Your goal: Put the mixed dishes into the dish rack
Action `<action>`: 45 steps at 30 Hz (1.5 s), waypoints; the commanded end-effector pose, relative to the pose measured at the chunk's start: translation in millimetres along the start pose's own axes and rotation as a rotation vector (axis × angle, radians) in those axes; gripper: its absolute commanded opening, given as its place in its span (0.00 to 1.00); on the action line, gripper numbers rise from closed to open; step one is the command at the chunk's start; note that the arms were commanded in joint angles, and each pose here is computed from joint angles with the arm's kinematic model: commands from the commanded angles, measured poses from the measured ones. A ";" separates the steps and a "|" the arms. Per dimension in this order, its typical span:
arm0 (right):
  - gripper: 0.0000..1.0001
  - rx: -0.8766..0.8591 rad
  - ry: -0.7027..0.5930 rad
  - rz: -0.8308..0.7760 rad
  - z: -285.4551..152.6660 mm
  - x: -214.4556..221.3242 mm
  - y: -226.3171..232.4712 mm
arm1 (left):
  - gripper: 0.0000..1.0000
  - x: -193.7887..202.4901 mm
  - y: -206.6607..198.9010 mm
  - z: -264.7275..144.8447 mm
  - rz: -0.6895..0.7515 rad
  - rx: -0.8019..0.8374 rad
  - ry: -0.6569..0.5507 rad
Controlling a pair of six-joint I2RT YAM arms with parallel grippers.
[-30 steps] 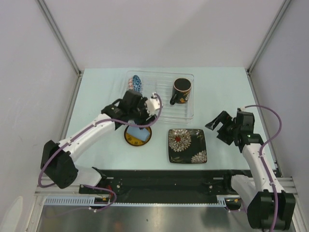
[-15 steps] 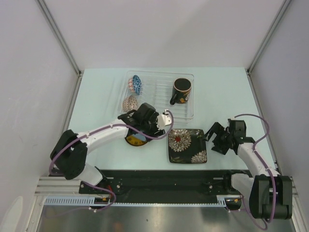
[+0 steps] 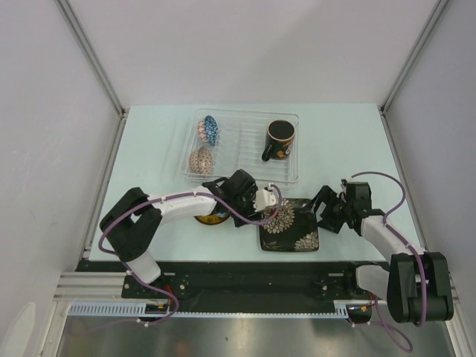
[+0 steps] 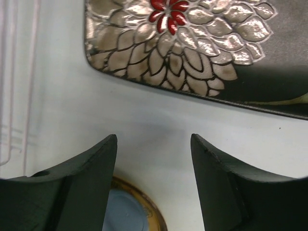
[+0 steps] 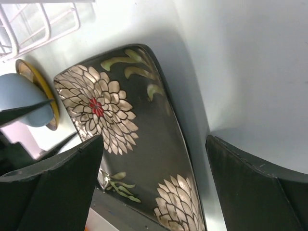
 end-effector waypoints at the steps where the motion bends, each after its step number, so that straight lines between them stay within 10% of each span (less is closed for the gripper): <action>1: 0.93 0.037 0.031 0.005 7.1 6.6 -10.0 | 0.68 -24.1 -2.0 12.2 0.068 0.025 -0.064; 30: 0.78 -0.402 0.046 -0.213 -60.2 6.0 86.2 | 0.74 -96.6 -15.9 38.1 0.073 0.036 -0.170; 45: 0.71 -0.329 0.165 -0.125 -35.4 7.9 69.0 | 0.73 -97.7 -10.1 28.0 0.069 -0.006 -0.184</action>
Point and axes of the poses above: each gripper's point midway between its finger pads, its own z axis out along the fingers, its own y axis along the line the jaws close on, x = y × z, the point moved 4 cm from there along -z, back along the fingers, and after that the axes turned 3 degrees about z, right-handed, at the moved point
